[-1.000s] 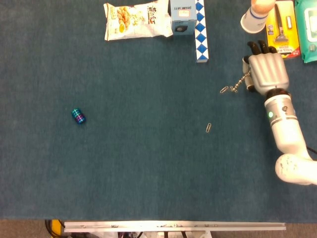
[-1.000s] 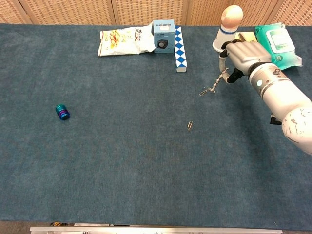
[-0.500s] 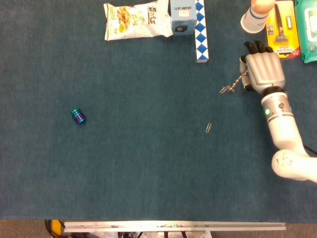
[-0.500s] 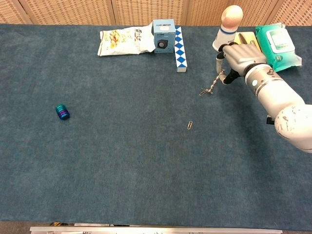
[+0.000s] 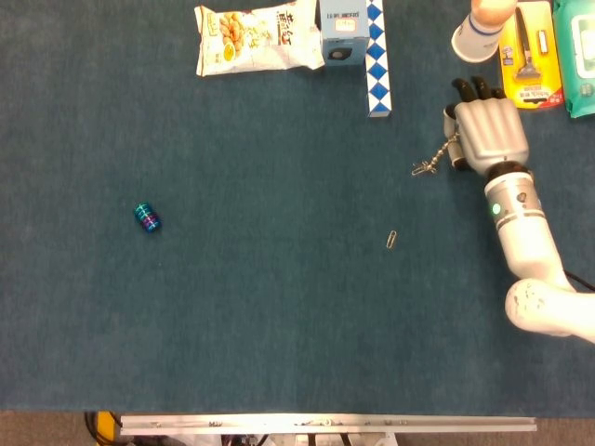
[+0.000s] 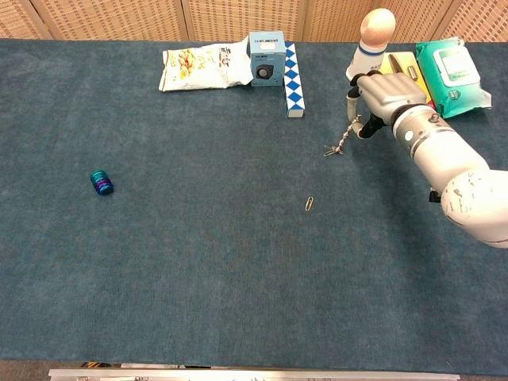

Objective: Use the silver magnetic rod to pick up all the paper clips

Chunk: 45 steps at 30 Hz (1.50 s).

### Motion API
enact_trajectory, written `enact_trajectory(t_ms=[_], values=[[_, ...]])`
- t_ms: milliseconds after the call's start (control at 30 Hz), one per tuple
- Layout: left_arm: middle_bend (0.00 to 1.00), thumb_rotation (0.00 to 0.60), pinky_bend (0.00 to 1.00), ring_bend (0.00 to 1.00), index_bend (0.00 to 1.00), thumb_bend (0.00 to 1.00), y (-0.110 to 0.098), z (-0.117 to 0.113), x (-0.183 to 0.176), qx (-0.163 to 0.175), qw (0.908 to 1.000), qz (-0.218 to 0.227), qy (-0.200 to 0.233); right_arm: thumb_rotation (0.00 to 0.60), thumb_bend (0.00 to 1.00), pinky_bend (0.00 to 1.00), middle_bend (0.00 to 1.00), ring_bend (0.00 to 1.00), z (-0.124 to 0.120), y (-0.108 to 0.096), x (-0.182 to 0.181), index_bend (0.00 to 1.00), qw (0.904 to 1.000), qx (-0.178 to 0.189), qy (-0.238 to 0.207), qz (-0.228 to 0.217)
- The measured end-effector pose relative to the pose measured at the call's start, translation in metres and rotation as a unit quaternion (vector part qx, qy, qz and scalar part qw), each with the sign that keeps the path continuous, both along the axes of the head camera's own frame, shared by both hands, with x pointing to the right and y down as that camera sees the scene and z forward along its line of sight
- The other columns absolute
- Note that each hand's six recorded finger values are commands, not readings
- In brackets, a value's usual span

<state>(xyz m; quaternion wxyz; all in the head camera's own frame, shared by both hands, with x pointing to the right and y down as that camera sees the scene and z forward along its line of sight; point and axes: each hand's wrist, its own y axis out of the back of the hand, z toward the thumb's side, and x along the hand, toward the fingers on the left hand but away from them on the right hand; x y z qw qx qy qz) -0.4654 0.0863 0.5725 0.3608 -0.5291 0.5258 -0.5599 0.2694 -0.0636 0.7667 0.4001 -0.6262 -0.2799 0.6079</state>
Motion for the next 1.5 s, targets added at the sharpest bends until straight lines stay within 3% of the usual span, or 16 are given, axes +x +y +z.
enact_trajectory(t_ms=[300, 833, 1500], values=[[0.43, 0.6, 0.42, 0.34, 0.44, 0.09, -0.001, 0.0, -0.003, 0.0, 1.0, -0.007, 0.0, 0.6, 0.38, 0.2, 0.15, 0.07, -0.009, 0.014, -0.017, 0.61, 0.9994, 0.001, -0.014, -0.031], [0.43, 0.6, 0.42, 0.34, 0.44, 0.09, -0.001, -0.001, -0.003, 0.002, 1.0, -0.008, -0.002, 0.6, 0.38, 0.2, 0.15, 0.07, -0.03, 0.063, -0.046, 0.61, 0.9929, -0.011, -0.035, -0.113], [0.43, 0.6, 0.42, 0.34, 0.44, 0.09, 0.0, -0.003, -0.004, 0.005, 0.9999, -0.011, 0.0, 0.6, 0.38, 0.2, 0.15, 0.07, -0.019, 0.083, -0.047, 0.61, 0.9903, -0.033, -0.022, -0.133]])
